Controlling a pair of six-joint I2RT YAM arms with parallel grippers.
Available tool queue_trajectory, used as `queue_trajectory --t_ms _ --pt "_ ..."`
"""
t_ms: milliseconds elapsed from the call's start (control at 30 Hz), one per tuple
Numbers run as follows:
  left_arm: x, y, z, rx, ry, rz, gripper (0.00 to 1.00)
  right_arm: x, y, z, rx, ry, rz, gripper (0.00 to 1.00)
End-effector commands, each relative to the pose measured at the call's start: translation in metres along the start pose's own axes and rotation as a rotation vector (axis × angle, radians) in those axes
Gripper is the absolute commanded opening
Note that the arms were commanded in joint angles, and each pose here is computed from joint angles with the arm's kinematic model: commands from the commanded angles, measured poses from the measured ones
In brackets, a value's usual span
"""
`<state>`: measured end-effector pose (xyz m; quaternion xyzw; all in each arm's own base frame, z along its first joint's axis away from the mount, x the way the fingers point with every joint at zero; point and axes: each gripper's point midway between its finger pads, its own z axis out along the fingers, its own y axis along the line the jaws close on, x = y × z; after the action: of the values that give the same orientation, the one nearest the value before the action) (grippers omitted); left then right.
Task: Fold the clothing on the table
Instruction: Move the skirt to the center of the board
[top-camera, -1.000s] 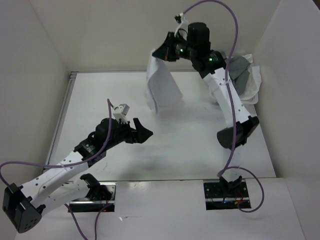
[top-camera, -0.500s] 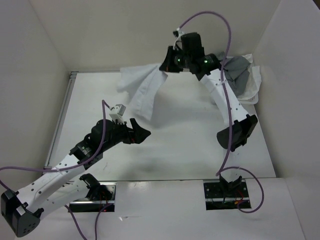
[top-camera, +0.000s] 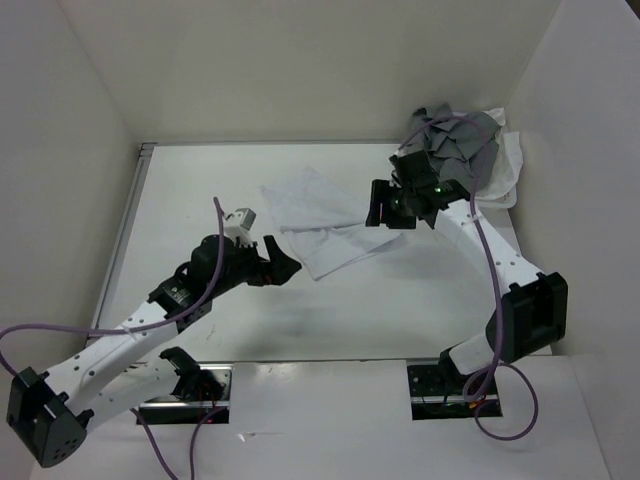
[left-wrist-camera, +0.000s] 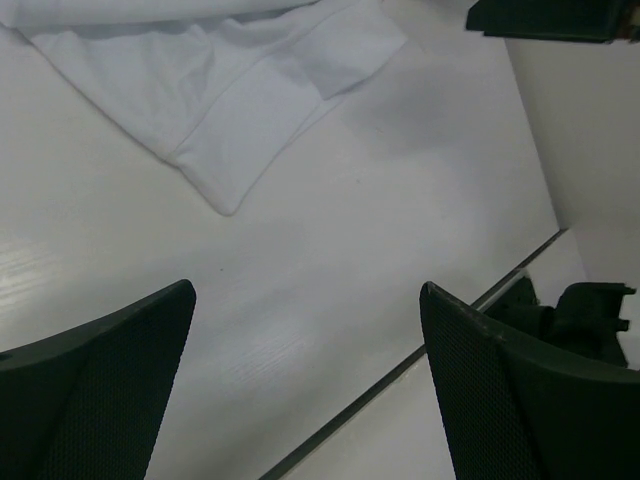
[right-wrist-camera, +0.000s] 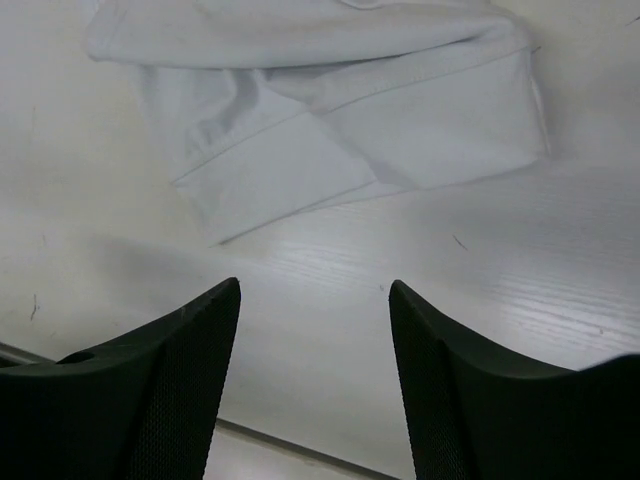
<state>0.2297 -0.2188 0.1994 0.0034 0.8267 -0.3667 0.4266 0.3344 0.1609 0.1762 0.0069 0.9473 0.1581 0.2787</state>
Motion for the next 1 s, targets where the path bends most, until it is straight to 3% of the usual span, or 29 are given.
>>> queue_trajectory --t_ms 0,200,300,367,600,967 --pt "0.014 0.004 0.015 0.038 0.045 0.041 0.99 -0.014 -0.011 0.001 0.058 -0.112 -0.033 0.67" --pt "0.059 0.046 0.051 -0.158 0.156 0.048 0.95 -0.033 -0.025 -0.01 0.15 -0.201 -0.027 0.7" --pt "0.065 0.057 0.072 -0.223 0.157 0.006 0.79 -0.032 -0.04 0.004 0.201 -0.165 -0.011 0.7" --pt "0.069 0.063 0.086 -0.259 0.169 0.0 0.77 -0.034 -0.047 0.011 0.199 -0.163 0.008 0.7" --pt "0.058 0.056 0.123 -0.255 0.14 -0.022 0.73 -0.035 -0.067 0.029 0.126 -0.121 0.07 0.7" --pt "0.07 0.083 0.165 -0.233 0.167 -0.128 0.66 -0.013 -0.07 0.076 0.053 0.004 0.067 0.69"
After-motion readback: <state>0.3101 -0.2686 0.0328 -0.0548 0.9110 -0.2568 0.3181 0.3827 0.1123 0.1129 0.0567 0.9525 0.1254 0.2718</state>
